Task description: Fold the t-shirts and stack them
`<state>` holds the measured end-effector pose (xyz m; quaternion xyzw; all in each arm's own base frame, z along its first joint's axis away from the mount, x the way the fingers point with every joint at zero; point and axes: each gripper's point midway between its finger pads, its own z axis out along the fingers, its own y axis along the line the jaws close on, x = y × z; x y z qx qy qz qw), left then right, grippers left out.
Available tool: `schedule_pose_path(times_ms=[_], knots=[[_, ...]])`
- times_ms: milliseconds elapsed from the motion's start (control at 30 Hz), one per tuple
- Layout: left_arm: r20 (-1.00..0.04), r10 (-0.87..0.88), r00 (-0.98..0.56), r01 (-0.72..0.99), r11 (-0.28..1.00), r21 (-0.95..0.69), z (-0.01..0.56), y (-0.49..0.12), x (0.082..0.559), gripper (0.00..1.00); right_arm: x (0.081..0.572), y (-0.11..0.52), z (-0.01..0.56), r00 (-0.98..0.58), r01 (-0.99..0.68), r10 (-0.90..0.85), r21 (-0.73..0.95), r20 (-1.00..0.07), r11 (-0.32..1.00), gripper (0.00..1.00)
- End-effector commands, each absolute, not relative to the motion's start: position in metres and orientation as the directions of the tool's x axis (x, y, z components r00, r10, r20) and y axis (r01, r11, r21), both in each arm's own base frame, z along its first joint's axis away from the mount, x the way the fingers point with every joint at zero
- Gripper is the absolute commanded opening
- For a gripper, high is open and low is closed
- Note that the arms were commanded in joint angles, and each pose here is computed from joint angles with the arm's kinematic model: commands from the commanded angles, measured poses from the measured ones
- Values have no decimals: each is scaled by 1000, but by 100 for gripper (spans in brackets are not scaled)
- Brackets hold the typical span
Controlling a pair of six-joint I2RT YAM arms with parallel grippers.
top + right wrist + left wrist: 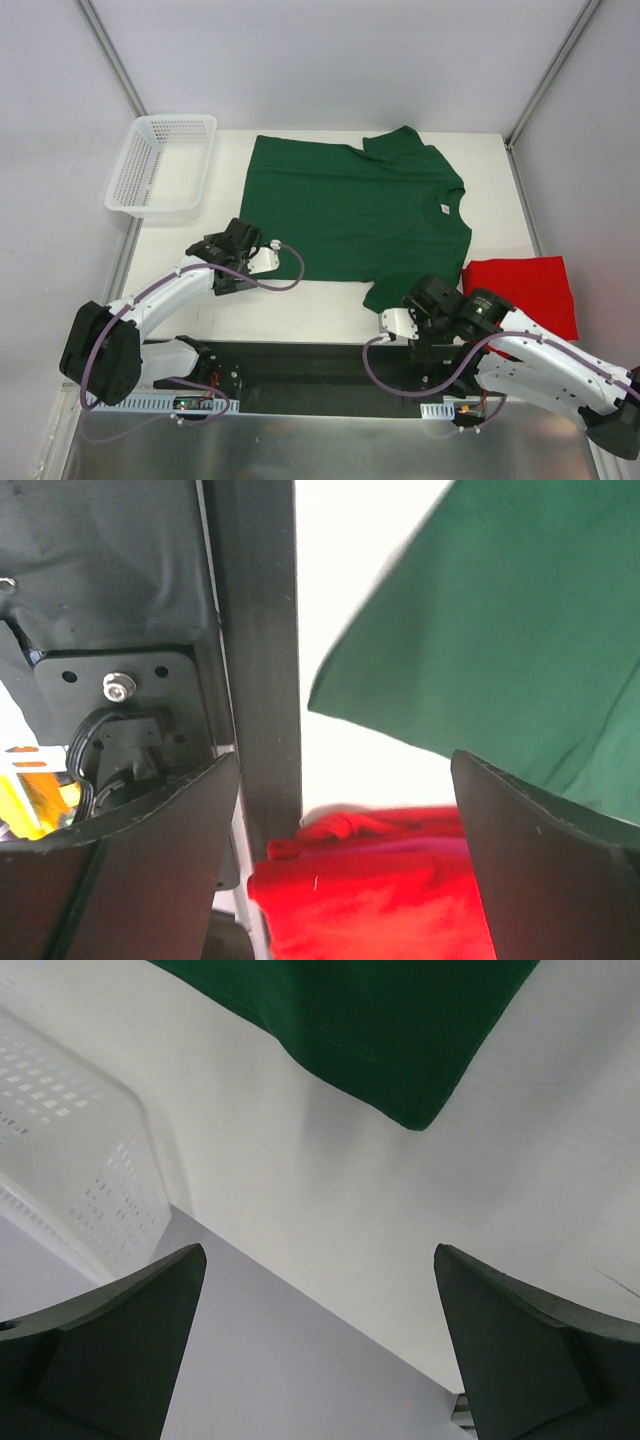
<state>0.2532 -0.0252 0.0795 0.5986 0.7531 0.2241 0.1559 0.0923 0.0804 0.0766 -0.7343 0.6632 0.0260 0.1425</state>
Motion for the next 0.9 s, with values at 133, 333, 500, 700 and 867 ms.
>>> schedule_pose_path(times_ms=[133, 333, 500, 700, 867], knots=[[-39, 948, -316, 799, 288, 527, 89, -37, 267, 99, 89, 75, 63, 213, -968, -963, -166, -164, -186, 92], [-34, 943, -330, 793, 296, 532, 90, -34, 269, 99, 94, 72, 51, 234, -966, -969, -129, -82, -223, 92], [-31, 945, -326, 790, 290, 540, 92, -33, 269, 99, 96, 73, 40, 243, -967, -969, -88, -42, -238, 92], [-38, 945, -325, 791, 294, 536, 92, -33, 268, 99, 103, 84, 36, 241, -965, -968, -123, -75, -231, 91], [-39, 945, -325, 799, 297, 524, 87, -34, 265, 99, 112, 86, 28, 243, -958, -967, -174, -75, -227, 91]])
